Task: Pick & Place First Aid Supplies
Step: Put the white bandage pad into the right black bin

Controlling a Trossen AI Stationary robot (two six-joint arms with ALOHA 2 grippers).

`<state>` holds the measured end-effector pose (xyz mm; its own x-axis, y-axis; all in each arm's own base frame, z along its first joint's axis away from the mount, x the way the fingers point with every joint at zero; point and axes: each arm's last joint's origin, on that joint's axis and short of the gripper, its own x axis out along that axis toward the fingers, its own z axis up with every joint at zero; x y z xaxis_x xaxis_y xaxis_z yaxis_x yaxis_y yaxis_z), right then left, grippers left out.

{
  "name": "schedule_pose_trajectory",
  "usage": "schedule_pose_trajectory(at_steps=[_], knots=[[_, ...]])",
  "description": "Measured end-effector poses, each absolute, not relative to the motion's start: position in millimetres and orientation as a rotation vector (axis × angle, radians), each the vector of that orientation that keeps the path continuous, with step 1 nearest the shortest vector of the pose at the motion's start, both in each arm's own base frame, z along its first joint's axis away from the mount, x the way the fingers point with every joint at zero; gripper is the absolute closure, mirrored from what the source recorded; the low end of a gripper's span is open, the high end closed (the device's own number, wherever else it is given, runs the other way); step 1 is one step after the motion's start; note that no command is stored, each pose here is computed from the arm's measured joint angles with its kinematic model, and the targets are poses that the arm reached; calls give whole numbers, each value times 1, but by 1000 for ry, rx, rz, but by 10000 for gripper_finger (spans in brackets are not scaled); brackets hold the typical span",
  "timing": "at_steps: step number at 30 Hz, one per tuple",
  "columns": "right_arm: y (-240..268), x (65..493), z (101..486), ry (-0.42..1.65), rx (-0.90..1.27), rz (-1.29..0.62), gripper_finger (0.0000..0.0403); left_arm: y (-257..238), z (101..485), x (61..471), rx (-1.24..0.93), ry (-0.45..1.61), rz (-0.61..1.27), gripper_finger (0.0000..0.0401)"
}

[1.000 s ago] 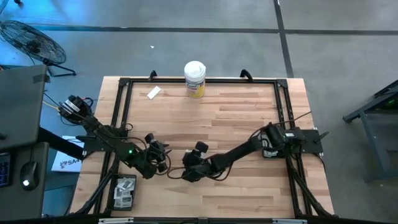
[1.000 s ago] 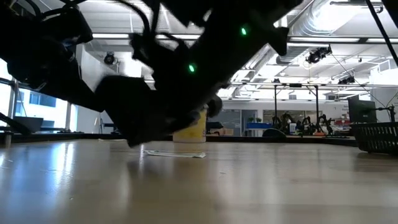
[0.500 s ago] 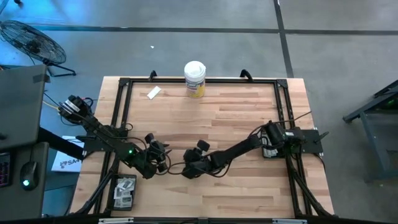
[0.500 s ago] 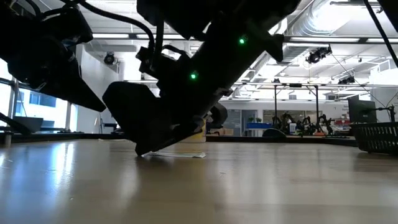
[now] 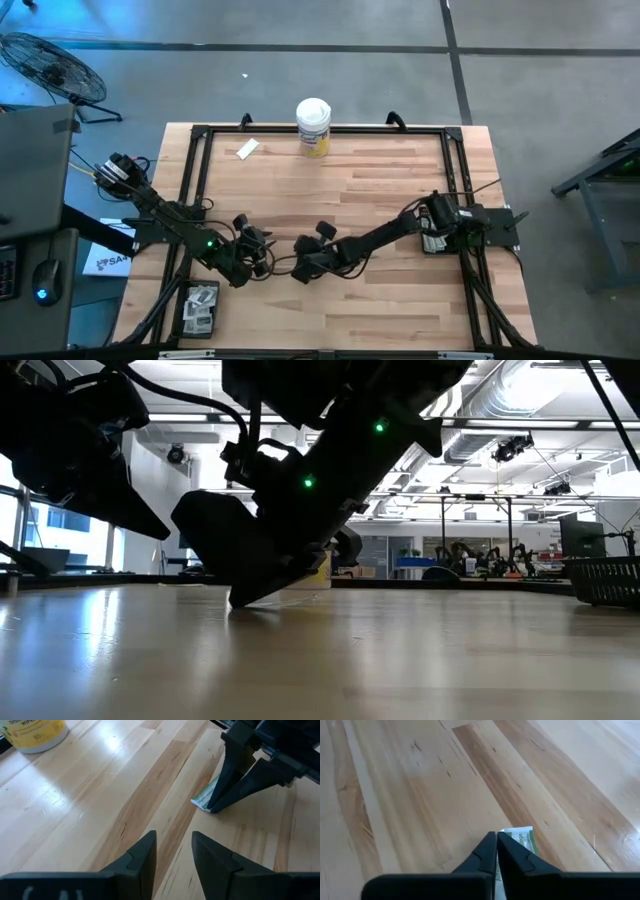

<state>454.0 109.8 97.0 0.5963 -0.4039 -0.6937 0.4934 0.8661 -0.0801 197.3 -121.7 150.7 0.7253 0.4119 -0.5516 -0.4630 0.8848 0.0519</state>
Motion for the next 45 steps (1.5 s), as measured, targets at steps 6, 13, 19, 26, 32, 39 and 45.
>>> schedule_pose_trajectory(at_steps=[6, 13, 19, 26, 32, 39, 45], knots=[[114, 450, 110, 783, 130, -483, 401, -122, 151, 197, -90, 587, 483, 279], [121, 443, 163, 751, 171, -353, 401, -122, 151, 198, -93, 586, 482, 279], [115, 415, 212, 784, 143, -409, 402, -122, 151, 197, -90, 588, 483, 279], [117, 350, 256, 828, 48, -735, 402, -122, 151, 197, -94, 592, 479, 279], [129, 287, 277, 805, 45, -1000, 402, -122, 151, 198, -92, 586, 483, 279], [133, 258, 263, 863, 107, -1034, 402, -122, 151, 198, -89, 586, 483, 279], [103, 208, 236, 999, 233, -1171, 402, -121, 151, 197, -73, 579, 491, 279]])
